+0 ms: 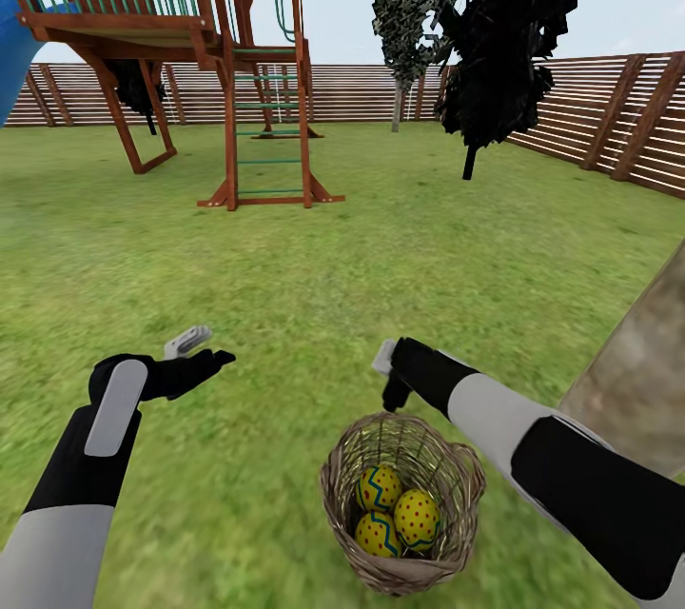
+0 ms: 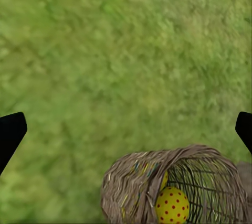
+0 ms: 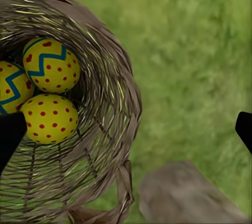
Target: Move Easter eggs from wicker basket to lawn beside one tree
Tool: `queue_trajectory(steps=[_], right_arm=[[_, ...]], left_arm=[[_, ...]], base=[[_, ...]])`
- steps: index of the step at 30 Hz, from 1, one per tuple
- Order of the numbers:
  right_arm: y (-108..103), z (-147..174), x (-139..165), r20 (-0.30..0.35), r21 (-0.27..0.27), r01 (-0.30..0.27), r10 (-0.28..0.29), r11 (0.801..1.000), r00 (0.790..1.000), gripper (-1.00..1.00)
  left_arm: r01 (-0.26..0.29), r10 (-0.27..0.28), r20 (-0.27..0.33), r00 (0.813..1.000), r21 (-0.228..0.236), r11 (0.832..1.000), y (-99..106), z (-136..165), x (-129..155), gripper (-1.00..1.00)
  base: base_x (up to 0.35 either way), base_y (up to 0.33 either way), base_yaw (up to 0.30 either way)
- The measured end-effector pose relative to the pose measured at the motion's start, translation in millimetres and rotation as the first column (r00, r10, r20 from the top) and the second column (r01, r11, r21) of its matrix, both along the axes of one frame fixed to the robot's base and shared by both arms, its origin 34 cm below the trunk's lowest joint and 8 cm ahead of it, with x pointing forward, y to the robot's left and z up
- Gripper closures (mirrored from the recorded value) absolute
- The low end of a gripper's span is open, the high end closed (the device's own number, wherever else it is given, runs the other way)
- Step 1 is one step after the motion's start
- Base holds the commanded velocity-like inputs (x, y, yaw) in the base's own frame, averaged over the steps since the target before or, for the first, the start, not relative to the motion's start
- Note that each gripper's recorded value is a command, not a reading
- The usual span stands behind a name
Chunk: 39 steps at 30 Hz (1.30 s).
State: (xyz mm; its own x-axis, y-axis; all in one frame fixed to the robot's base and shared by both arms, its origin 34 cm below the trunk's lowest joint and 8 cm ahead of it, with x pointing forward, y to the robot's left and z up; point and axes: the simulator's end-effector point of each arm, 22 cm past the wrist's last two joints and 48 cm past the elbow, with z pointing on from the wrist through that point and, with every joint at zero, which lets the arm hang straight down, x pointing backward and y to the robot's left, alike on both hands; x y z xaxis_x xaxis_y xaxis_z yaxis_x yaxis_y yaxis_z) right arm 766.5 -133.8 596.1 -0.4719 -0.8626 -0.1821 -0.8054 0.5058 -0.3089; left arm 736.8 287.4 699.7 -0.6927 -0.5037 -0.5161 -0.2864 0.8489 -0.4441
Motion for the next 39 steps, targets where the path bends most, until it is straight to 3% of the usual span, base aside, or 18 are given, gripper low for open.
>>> queue_trajectory(steps=[15, 22, 39], right_arm=[[18.6, -15.9, -2.0, 0.004, 0.05, -0.018, 0.017, 0.999, 1.0, -1.0], [33.1, -34.9, -21.3, -0.07, 0.121, -0.069, 0.078, 0.99, 0.995, -1.0], [43.9, -65.3, -25.9, -0.051, 0.147, -0.102, 0.11, 0.984, 0.993, -1.0]], left_arm=[[0.009, -0.009, 0.012, 1.0, 0.001, 1.0, -4.8, -19.7, -3.1, -1.0], [0.01, -0.01, 0.013, 1.0, 0.001, 1.0, -5.2, -33.9, -5.7, -1.0], [0.01, -0.01, 0.012, 1.0, 0.0, 1.0, -5.1, -69.8, -13.1, -1.0]], base=[[0.0, 0.0, 0.0], [0.0, 0.0, 0.0], [0.0, 0.0, 0.0]])
